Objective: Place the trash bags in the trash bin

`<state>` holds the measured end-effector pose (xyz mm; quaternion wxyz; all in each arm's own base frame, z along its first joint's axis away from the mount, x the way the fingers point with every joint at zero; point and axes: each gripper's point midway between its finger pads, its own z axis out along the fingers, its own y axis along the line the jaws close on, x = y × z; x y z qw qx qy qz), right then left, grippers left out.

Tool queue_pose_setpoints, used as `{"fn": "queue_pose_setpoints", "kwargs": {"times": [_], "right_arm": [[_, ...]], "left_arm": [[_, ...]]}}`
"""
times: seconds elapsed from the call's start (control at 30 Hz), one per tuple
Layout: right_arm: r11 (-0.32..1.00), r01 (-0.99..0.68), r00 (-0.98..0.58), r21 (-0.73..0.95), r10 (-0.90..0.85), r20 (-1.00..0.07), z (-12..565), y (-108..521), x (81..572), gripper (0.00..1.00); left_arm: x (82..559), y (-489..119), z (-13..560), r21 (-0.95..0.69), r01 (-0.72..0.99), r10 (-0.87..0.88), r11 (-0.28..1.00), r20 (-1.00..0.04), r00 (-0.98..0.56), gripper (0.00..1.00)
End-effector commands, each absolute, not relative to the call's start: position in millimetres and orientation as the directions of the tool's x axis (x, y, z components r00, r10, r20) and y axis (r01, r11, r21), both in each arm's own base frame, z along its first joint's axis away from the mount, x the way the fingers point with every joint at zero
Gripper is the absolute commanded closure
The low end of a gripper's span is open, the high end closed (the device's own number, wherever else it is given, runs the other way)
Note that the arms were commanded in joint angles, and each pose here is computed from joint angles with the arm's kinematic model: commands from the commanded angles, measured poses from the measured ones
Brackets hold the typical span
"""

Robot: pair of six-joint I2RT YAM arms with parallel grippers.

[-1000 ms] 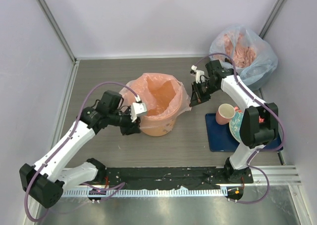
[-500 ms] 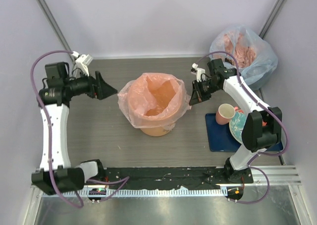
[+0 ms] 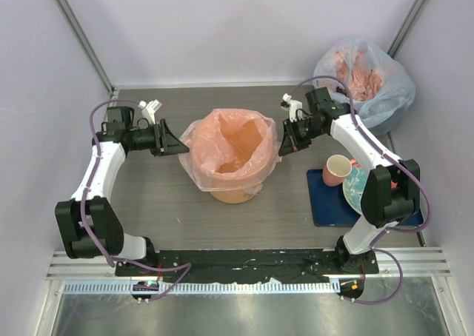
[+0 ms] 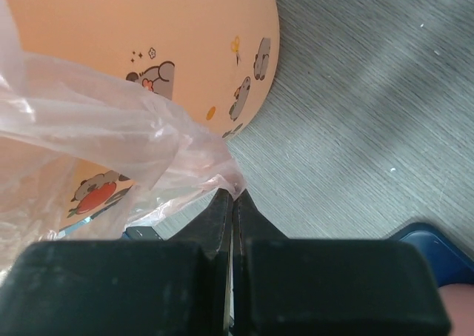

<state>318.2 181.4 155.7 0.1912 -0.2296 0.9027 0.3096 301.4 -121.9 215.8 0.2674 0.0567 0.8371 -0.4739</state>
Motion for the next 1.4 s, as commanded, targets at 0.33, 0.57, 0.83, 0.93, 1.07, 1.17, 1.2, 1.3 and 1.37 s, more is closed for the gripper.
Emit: {"fn": "queue_pose_setpoints", "kwargs": {"times": [0.33,0.57,0.83,0.93,1.07,1.17,1.2,1.3,1.37], "right_arm": [[0.727,-0.556,-0.803,0.402,-0.345,-0.486,103,180,333,0.99],[0.75,-0.548,-0.817,0.372,-0.383,-0.431,65,170,330,0.99],[0.796,-0.513,-0.839,0.321,-0.387,-0.382,34,159,337,0.99],[0.807,-0.509,-0.84,0.3,-0.39,-0.377,31,156,340,0.99],[0.82,-0.515,-0.833,0.248,-0.412,-0.368,25,148,337,0.99],[0.831,-0.515,-0.83,0.212,-0.422,-0.364,25,143,335,0.99],[0.836,-0.514,-0.828,0.192,-0.425,-0.366,26,140,336,0.99],[0.838,-0.519,-0.818,0.17,-0.428,-0.385,38,137,335,0.99],[0.837,-0.525,-0.812,0.155,-0.437,-0.386,47,134,332,0.99]], "left_arm": [[313,-114,137,-0.823,0.161,-0.206,0.545,-0.318,-0.926,1.0],[315,-92,86,-0.735,0.013,-0.219,0.678,-0.219,-0.951,1.0],[312,-60,47,-0.589,-0.135,-0.262,0.797,-0.136,-0.956,1.0],[309,-50,38,-0.536,-0.17,-0.274,0.827,-0.119,-0.954,1.0],[301,-33,27,-0.445,-0.214,-0.291,0.869,-0.111,-0.95,1.0],[297,-24,26,-0.411,-0.237,-0.311,0.88,-0.124,-0.942,1.0],[297,-18,28,-0.396,-0.246,-0.322,0.885,-0.138,-0.937,1.0],[297,-13,35,-0.409,-0.252,-0.342,0.877,-0.163,-0.925,1.0],[299,-15,46,-0.423,-0.224,-0.331,0.878,-0.197,-0.923,1.0]]}}
